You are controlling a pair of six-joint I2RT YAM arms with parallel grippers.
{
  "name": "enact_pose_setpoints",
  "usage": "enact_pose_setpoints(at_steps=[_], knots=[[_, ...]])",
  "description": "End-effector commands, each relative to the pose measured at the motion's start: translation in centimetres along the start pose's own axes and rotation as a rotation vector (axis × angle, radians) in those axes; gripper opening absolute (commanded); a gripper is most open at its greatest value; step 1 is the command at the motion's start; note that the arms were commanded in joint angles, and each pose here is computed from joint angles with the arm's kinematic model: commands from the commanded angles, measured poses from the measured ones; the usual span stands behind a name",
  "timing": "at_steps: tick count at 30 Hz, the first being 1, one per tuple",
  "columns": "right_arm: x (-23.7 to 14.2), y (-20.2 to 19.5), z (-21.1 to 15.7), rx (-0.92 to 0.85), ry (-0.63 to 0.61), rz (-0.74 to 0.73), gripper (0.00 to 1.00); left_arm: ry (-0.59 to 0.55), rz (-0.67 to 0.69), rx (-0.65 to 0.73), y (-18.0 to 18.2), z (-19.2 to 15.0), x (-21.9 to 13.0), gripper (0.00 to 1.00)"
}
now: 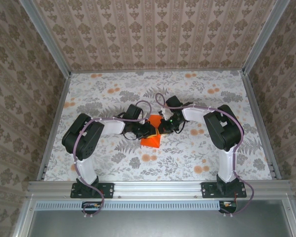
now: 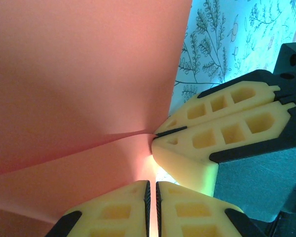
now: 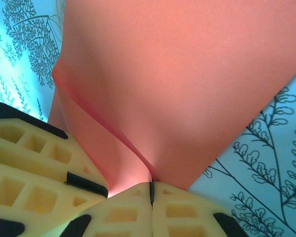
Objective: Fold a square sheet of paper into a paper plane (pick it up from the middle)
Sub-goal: Fold the triangle a second time at the center of the table.
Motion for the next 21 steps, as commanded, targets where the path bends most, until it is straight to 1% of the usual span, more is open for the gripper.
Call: enact_pose_setpoints(at_steps=[1,10,13,16,21], knots=[[0.5,-0.6,-0.2,0.006,0.032,-0.011,0.07,0.020,0.046,-0.017,1.3,-0.6,0.5,0.15],[0.5,-0.6,-0.2,0.007,0.035,-0.011,0.08,0.027,0.064,-0.038,1.9,-1.0,0.5,0.13],[0.5,-0.6,-0.2,0.008,0.035,-0.011,0.09,0.004,0.092,-0.043,2.2,-0.8,0.5,0.13],[0.4,-0.5,-0.1,0.010,0.031,-0.010,0.11,0.009,0.100,-0.061,2.5,-0.9,0.6,0.12],[-0.6,0.1,0.2,0.033,0.004,-0.009,0.17,0.008,0.117,-0.089,3.1,-1.1,0.8,0.11]])
Point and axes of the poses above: each hand's point on the last joint's axis, 136 mm out from that joint toward the fingers, its own x axis out along the fingers, its own y axis along the line the jaws close on, z = x × y, the point moved 6 cm from there along -x, back along the fingers, and after that the axes turned 2 degrees about -x, right-handed, at the moved point
